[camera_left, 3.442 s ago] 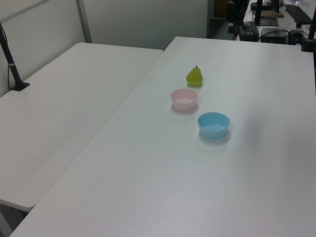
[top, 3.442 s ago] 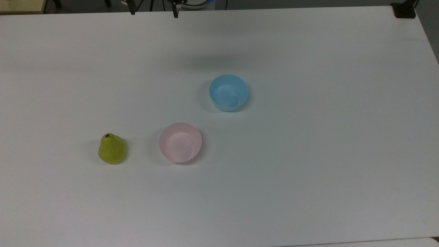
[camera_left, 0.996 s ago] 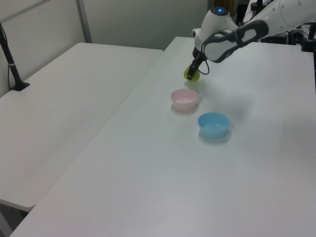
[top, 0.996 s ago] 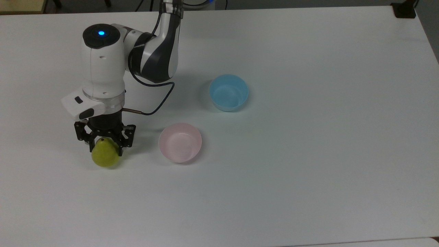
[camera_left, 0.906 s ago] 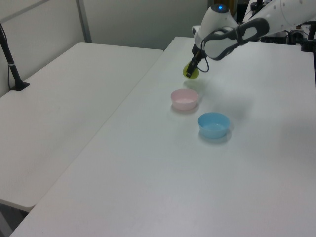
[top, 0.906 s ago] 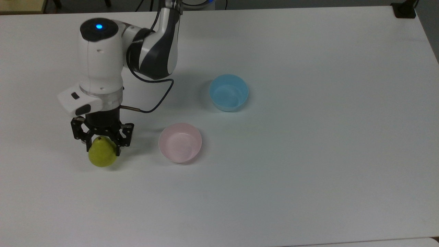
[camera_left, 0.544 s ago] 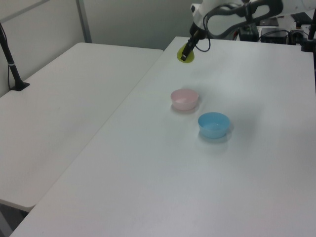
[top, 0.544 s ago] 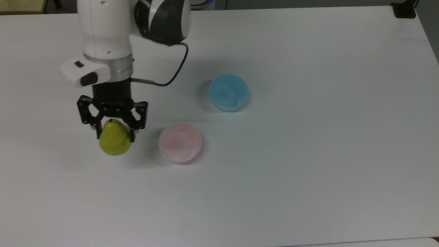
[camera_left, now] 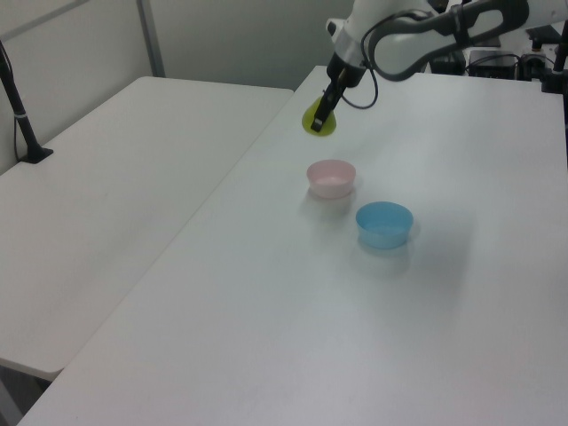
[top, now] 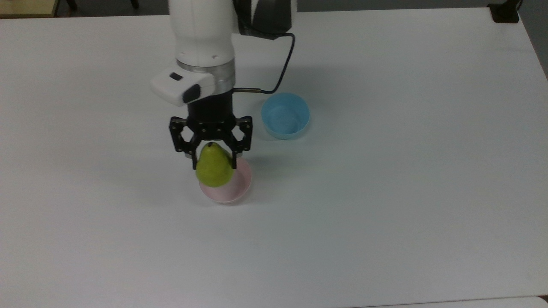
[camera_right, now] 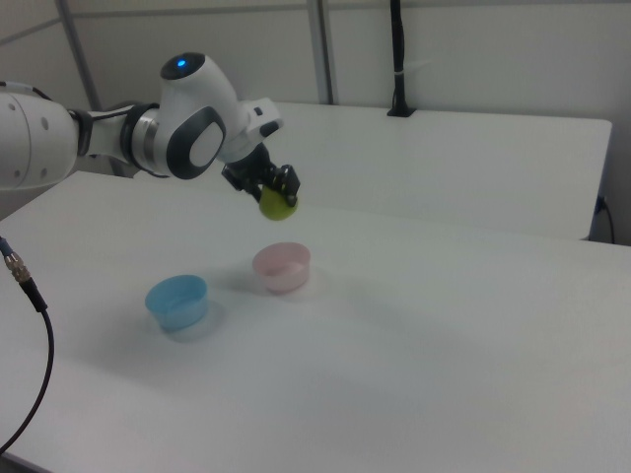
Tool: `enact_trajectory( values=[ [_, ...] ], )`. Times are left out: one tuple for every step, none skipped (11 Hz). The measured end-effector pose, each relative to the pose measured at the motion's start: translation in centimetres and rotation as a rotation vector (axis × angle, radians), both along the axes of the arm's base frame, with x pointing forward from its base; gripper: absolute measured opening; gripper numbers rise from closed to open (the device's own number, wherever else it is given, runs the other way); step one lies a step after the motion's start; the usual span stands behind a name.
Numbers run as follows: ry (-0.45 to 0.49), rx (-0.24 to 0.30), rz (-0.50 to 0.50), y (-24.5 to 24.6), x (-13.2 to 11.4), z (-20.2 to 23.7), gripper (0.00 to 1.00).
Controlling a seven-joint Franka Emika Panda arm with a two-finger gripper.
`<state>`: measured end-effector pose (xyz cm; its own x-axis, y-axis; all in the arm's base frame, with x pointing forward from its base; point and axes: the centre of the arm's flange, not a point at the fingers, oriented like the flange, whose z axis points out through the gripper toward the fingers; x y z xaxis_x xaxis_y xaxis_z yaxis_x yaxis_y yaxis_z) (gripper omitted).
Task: Place the pear in the bowl
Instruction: 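Lift the held pear and carry it over the pink bowl, then lower the pear into the pink bowl and open the gripper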
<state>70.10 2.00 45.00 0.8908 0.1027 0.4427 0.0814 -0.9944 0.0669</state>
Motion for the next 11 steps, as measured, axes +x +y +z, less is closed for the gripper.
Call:
enact_trajectory(
  values=[
    [0.021,-0.011,0.017,1.2,-0.3,-1.1,0.73],
    [0.045,-0.025,0.028,2.0,-0.5,-2.4,0.73],
    [0.067,-0.04,0.031,2.6,-0.6,-3.8,0.73],
    [0.084,-0.056,0.035,2.6,-0.6,-4.9,0.73],
    [0.098,-0.07,0.036,2.5,-0.5,-5.8,0.73],
    [0.115,-0.08,0.035,2.2,-0.5,-6.9,0.73],
    [0.132,-0.091,0.034,2.0,-0.5,-8.0,0.73],
    [0.147,-0.098,0.033,1.9,-0.5,-9.0,0.73],
    [0.158,-0.102,0.032,1.8,-0.4,-9.8,0.73],
    [0.162,-0.103,0.031,1.8,-0.4,-10.1,0.73],
    [0.16,-0.097,0.015,1.7,-0.4,-10.1,0.77]
  ],
)
